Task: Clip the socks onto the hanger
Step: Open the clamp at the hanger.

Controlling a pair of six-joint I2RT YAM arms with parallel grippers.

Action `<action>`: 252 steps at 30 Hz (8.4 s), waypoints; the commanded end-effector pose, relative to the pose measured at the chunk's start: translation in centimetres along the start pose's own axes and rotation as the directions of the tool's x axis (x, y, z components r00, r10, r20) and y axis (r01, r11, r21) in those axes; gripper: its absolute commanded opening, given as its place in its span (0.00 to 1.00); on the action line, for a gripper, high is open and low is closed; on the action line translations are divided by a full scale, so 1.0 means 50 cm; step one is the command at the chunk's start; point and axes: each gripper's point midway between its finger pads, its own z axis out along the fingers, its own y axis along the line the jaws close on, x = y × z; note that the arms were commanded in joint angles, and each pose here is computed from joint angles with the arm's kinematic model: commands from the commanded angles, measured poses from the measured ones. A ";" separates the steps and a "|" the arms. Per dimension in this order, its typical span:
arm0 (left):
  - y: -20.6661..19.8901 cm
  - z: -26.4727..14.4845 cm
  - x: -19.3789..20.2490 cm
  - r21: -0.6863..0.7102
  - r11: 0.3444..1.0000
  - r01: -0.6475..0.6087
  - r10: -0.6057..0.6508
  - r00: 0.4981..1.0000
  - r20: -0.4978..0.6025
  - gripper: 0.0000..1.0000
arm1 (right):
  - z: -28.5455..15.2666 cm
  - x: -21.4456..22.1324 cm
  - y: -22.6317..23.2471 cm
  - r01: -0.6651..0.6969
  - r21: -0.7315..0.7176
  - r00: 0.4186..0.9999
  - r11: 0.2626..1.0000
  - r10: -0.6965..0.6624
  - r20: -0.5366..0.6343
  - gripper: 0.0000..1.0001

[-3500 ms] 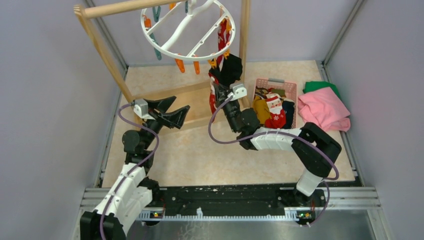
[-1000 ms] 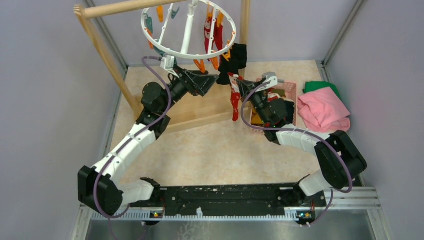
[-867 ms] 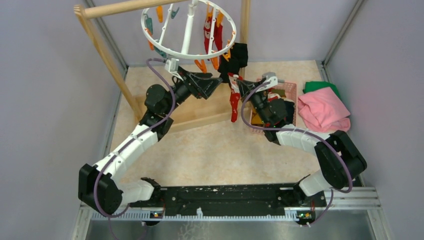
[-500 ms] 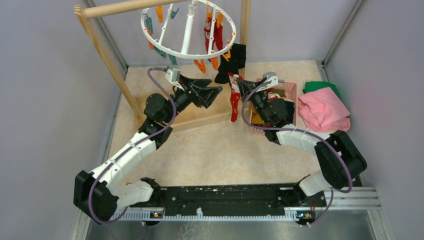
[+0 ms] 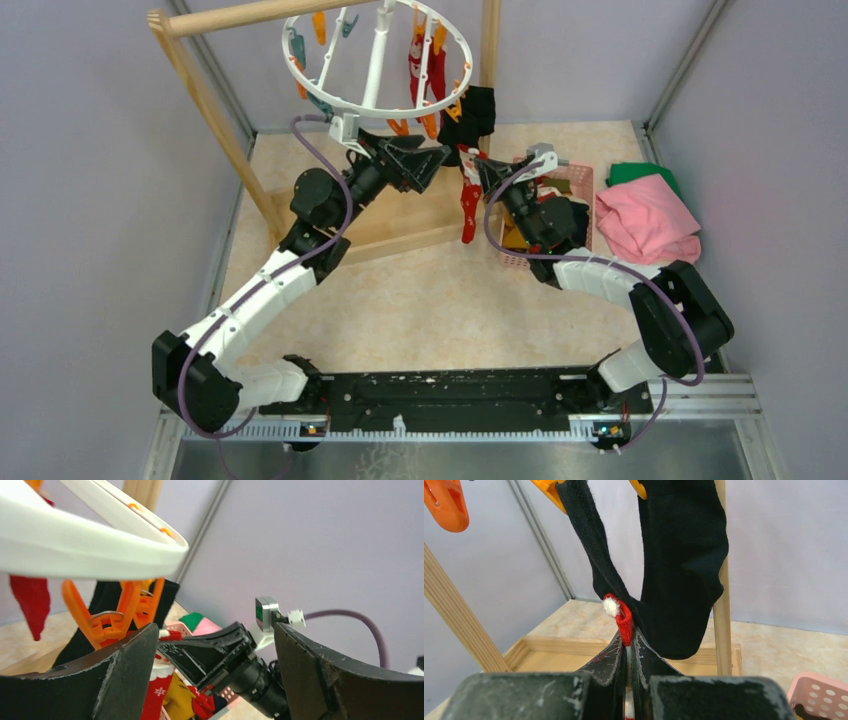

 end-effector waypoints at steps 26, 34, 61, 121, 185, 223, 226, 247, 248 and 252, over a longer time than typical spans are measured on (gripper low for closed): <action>0.087 0.058 -0.074 -0.186 0.965 -0.186 0.206 0.974 0.094 0.80 | -0.001 -0.053 -0.009 -0.029 0.000 0.996 1.000 0.029 0.082 0.00; 0.103 0.069 -0.082 -0.205 0.956 -0.211 0.239 0.964 0.120 0.73 | -0.001 -0.053 -0.011 -0.029 0.001 0.996 1.000 0.028 0.083 0.00; 0.117 0.102 -0.096 -0.206 0.955 -0.213 0.252 0.949 0.189 0.75 | -0.001 -0.056 -0.015 -0.033 0.004 0.996 0.999 0.033 0.085 0.00; 0.094 0.114 -0.116 -0.139 0.971 -0.193 0.227 0.929 0.292 0.55 | -0.004 -0.054 -0.020 -0.038 0.008 0.996 0.999 0.037 0.080 0.00; 0.088 0.103 -0.146 -0.183 0.969 -0.166 0.213 0.935 0.285 0.63 | -0.006 -0.057 -0.015 -0.046 -0.001 0.995 0.999 0.046 0.083 0.00; 0.081 0.096 -0.116 -0.158 0.961 -0.227 0.260 0.934 0.244 0.67 | -0.003 -0.056 -0.013 -0.051 -0.007 0.995 0.999 0.051 0.082 0.00; 0.080 0.098 -0.112 -0.168 0.962 -0.216 0.253 0.937 0.240 0.68 | -0.004 -0.055 -0.013 -0.051 -0.007 0.995 0.999 0.051 0.081 0.00; 0.079 0.090 -0.103 -0.246 0.955 -0.166 0.225 0.946 0.234 0.71 | -0.004 -0.052 -0.014 -0.052 -0.008 0.996 0.999 0.052 0.077 0.00; 0.079 0.089 -0.104 -0.253 0.953 -0.168 0.230 0.944 0.236 0.71 | -0.004 -0.053 -0.013 -0.052 -0.009 0.996 0.999 0.052 0.078 0.00; 0.086 0.089 -0.104 -0.297 0.939 -0.173 0.247 0.940 0.235 0.69 | -0.004 -0.053 -0.012 -0.053 -0.011 0.995 0.999 0.054 0.078 0.00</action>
